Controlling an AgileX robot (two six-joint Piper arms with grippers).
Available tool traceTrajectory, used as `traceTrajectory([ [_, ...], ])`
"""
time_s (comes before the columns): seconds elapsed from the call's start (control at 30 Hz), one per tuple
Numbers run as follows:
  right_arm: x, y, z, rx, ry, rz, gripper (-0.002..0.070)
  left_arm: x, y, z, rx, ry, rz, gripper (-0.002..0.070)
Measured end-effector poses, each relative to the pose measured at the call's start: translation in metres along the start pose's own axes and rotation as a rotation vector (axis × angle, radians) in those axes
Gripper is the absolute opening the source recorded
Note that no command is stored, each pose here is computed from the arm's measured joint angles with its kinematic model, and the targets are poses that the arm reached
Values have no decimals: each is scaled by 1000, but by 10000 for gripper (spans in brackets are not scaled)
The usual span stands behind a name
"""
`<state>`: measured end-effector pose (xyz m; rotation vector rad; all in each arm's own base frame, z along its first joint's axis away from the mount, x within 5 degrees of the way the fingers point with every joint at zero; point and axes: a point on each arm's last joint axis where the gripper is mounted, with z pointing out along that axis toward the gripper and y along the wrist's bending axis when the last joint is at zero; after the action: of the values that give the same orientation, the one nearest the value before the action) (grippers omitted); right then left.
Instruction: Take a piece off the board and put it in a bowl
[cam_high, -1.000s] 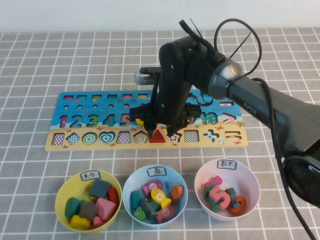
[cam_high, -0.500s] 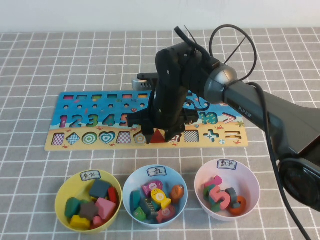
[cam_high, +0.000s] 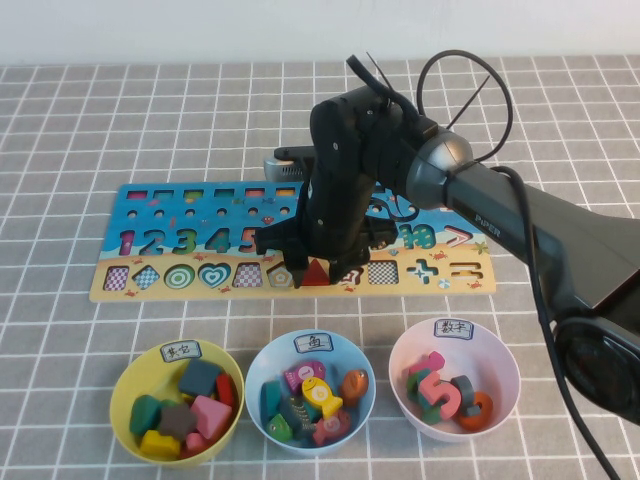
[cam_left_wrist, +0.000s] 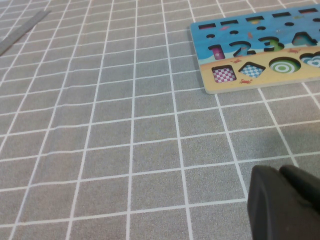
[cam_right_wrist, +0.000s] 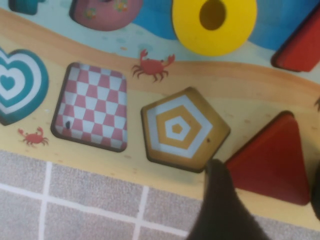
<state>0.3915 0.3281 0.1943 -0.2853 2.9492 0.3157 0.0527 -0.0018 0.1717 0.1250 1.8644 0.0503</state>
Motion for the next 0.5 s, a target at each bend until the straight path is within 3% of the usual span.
traceTrajectory([
  [0.5,0,0,1,2,1,-21,288,0,0,0,0,0,0,-4],
])
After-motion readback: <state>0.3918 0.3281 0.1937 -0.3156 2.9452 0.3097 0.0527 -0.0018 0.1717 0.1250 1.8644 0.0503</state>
